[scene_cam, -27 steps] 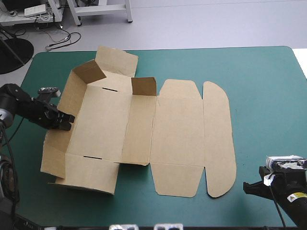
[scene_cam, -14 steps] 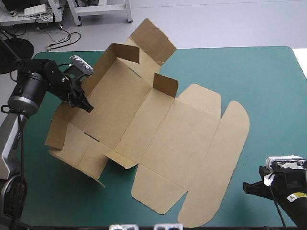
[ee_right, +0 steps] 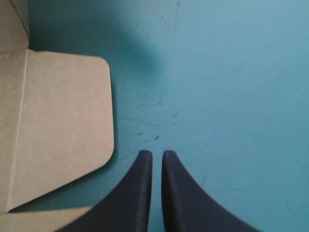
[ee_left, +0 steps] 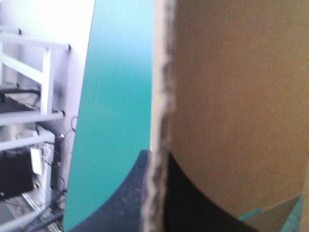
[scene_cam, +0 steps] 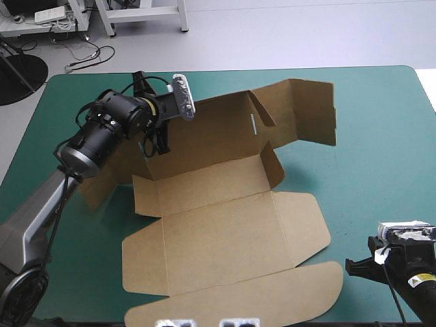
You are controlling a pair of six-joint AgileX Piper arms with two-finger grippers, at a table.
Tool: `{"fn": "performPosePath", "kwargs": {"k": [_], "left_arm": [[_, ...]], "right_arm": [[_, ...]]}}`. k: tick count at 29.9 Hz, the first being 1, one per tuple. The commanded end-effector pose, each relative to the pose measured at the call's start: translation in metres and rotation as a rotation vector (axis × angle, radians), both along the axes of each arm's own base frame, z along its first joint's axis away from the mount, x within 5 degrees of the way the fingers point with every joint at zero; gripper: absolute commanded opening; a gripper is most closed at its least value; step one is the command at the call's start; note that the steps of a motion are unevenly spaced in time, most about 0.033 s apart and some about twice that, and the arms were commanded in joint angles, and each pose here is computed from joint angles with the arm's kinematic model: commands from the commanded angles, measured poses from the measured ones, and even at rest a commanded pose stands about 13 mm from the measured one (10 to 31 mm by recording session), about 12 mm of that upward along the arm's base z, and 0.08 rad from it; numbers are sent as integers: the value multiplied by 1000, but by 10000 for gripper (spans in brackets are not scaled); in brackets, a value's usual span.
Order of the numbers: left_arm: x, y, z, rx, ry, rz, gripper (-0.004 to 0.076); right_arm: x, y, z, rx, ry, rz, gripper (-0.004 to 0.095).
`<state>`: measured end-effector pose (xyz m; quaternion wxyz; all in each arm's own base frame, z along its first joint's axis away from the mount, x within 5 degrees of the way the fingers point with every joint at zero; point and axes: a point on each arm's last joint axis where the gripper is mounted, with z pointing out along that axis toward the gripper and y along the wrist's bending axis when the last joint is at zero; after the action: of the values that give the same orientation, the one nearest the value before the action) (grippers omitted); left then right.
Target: Fold the box
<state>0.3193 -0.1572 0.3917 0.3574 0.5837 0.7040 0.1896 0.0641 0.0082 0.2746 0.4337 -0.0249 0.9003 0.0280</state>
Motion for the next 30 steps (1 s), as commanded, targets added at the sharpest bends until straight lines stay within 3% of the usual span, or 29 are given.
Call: {"fn": "performPosePath", "kwargs": {"k": [1,11,21,30], "left_arm": [[-20,-20,37,-51,-186,-121,-9],[-48,-64,36,5,-219,-268,-10],[-47,-72,10,45,-345,-104,-10],[-73,-94,-13,14,-352,-54,-10]], "right_arm": [[4,-1,12,-3,-77,-8,65],[4,-1,12,-3,-77,-8,65],[4,-1,13,22,-77,-28,65],[4,-1,24,50,-117,-56,64]]}}
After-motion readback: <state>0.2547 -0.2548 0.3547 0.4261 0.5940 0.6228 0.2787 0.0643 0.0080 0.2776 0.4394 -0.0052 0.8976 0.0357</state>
